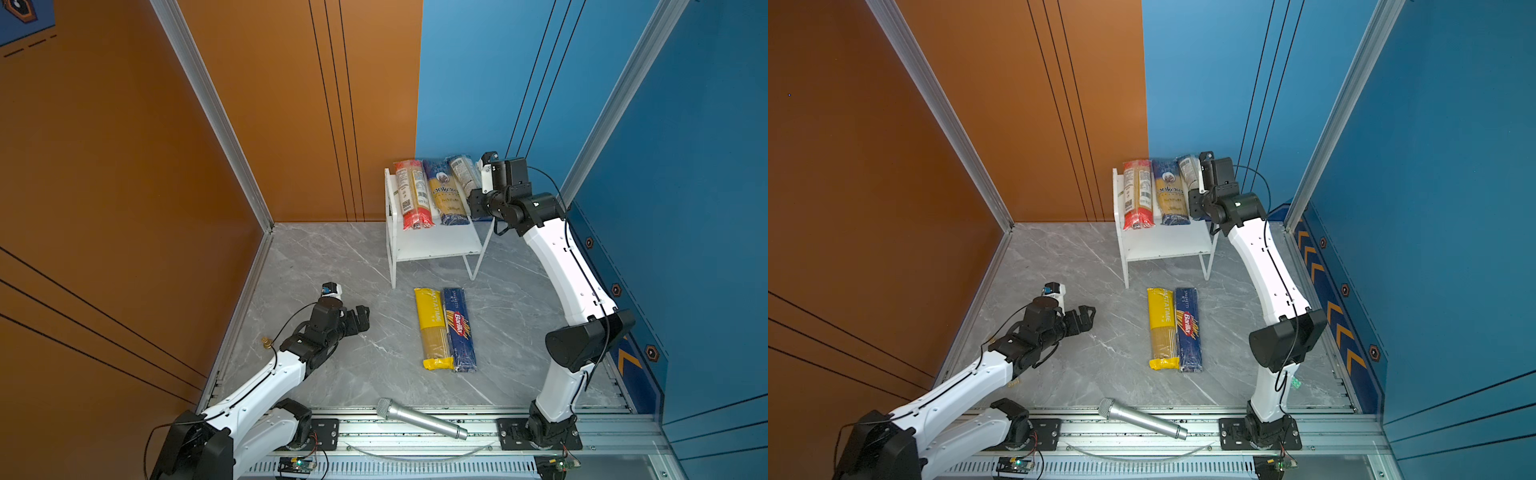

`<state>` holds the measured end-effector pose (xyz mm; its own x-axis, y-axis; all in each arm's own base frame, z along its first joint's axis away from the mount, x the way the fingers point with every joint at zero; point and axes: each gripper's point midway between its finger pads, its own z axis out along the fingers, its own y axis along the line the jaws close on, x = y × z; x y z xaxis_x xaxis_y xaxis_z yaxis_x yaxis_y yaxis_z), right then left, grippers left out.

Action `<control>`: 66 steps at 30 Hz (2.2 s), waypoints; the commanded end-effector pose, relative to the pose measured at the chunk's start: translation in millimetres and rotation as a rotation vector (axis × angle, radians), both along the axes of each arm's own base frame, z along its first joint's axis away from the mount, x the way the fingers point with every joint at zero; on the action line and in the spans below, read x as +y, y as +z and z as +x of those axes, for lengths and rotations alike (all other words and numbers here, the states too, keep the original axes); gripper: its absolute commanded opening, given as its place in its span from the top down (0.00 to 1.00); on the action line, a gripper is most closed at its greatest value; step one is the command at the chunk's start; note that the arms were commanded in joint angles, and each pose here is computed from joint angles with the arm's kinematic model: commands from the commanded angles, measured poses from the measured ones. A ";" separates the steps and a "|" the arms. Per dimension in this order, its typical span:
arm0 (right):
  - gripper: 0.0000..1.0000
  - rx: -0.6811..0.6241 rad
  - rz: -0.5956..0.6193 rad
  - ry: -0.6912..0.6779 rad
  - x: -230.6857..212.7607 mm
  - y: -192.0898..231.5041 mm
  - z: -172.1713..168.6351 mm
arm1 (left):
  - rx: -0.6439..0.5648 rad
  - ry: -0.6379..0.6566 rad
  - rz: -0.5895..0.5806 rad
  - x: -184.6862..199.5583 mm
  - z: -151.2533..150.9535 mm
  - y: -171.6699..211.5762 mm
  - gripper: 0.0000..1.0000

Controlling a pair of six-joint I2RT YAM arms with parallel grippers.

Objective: Place and organize the pasta boxes and bags onto the shelf
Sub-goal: 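Open the right gripper and release the clear-wrapped bag on the shelf, then withdraw the right gripper from the shelf and move it over the Pastatime pack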

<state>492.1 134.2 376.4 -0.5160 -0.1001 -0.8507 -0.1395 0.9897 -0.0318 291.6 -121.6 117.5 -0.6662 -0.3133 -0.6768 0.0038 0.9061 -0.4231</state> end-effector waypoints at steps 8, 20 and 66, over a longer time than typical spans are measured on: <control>0.51 -0.115 0.018 -0.019 -9.1 44.9 -15.6 | 0.001 -0.004 0.003 1.7 -1.8 0.7 0.02; 0.38 -0.161 0.026 -0.010 -14.9 69.4 -34.9 | -0.001 -0.005 -0.002 1.2 -2.6 0.8 0.02; 0.29 0.215 0.263 -0.077 -49.0 -135.5 -234.9 | 0.047 -0.048 -0.029 -19.5 15.3 -11.5 0.02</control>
<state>261.1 75.9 249.5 -0.6767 0.0979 -0.7297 -0.0457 0.9836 0.1744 299.1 -132.3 92.8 -0.7243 -0.2888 -0.6261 -0.0015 0.9087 -0.4175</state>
